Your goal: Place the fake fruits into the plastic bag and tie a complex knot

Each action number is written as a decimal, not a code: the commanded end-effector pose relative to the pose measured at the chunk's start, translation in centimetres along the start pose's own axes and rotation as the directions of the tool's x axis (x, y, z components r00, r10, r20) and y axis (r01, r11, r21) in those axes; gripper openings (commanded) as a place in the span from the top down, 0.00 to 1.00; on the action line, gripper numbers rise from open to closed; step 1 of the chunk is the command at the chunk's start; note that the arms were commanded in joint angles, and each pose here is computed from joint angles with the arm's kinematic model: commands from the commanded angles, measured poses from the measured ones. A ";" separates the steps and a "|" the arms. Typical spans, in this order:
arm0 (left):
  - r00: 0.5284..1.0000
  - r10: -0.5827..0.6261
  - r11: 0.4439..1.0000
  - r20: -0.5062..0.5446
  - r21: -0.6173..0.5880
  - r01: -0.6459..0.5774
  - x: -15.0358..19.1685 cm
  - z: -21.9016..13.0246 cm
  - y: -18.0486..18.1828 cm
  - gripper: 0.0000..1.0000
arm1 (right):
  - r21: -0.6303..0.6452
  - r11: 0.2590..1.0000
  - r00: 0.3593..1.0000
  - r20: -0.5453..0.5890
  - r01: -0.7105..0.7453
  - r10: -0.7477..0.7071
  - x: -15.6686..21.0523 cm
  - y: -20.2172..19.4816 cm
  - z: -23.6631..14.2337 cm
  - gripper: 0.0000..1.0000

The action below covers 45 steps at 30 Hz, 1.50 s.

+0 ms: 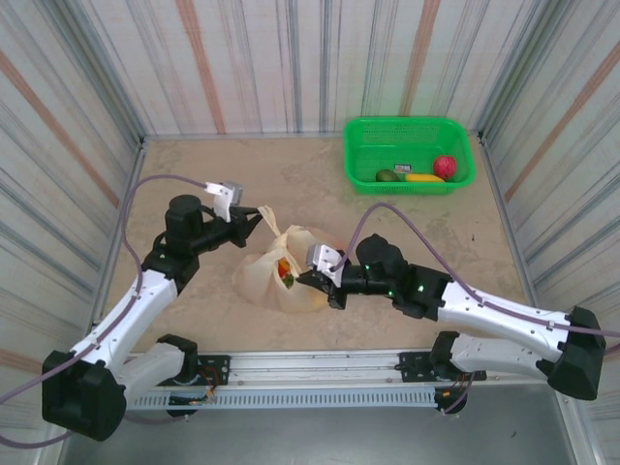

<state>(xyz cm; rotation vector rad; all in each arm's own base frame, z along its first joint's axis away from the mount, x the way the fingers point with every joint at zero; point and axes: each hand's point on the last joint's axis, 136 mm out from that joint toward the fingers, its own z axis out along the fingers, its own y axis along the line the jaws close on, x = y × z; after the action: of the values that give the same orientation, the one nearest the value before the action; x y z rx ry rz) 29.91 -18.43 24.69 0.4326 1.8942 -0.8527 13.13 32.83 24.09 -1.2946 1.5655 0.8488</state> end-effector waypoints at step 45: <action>0.885 -0.263 0.851 0.385 -0.341 0.401 -10.7 -5.7 10.9 1.00 | 0.564 0.661 0.813 0.031 -0.494 0.581 2.2 -12.5 -9.3 1.00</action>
<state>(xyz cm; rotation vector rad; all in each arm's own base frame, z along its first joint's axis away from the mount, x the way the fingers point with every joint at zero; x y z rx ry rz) 37.08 -9.28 30.20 -0.2172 1.8611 -0.8079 23.44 22.82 28.56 -0.4330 2.0633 0.6666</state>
